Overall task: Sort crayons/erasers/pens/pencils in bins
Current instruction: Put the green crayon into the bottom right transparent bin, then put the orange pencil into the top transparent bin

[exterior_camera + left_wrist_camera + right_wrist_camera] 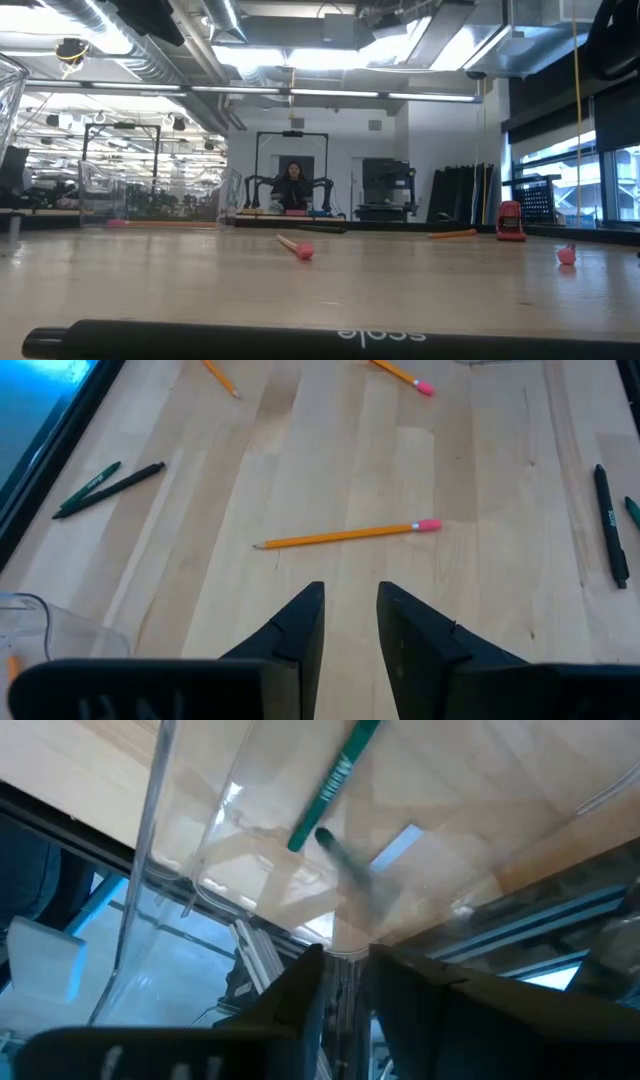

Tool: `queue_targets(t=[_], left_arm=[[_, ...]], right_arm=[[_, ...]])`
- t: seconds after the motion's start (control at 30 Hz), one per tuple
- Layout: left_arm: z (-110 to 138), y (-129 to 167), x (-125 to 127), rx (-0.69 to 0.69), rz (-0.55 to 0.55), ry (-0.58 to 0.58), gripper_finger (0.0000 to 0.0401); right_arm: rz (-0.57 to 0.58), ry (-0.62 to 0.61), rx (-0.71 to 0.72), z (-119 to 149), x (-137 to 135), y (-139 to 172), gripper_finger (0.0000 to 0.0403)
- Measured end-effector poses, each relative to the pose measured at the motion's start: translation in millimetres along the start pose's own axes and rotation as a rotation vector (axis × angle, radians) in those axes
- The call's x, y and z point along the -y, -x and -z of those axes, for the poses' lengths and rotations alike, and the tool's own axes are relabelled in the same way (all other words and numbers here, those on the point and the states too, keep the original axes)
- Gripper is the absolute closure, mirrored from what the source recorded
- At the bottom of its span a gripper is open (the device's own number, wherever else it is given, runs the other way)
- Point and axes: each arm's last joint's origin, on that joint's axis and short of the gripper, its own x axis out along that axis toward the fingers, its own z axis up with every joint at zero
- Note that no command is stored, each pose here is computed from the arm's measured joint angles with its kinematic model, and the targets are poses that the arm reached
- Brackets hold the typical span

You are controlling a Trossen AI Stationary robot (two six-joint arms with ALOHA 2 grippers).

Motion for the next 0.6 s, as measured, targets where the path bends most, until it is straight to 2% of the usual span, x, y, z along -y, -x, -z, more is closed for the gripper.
queue_targets(t=[0.17, 0.37, 0.47, 0.6], left_arm=[[0, 0, 0, 0.0, 0.0, 0.0, 0.0313], [0, 0, 0, 0.0, 0.0, 0.014, 0.0313], [0, 0, 0, 0.0, 0.0, 0.017, 0.0313], [0, 0, 0, 0.0, 0.0, 0.019, 0.0313]], right_arm=[[-0.001, -0.002, -0.033, 1, 0, 0, 0.0281], [-0.01, -0.007, -0.099, 4, 0, 3, 0.0272], [-0.042, 0.017, -0.042, 10, -6, 15, 0.0272], [-0.075, 0.05, 0.104, 21, -17, 39, 0.0272]])
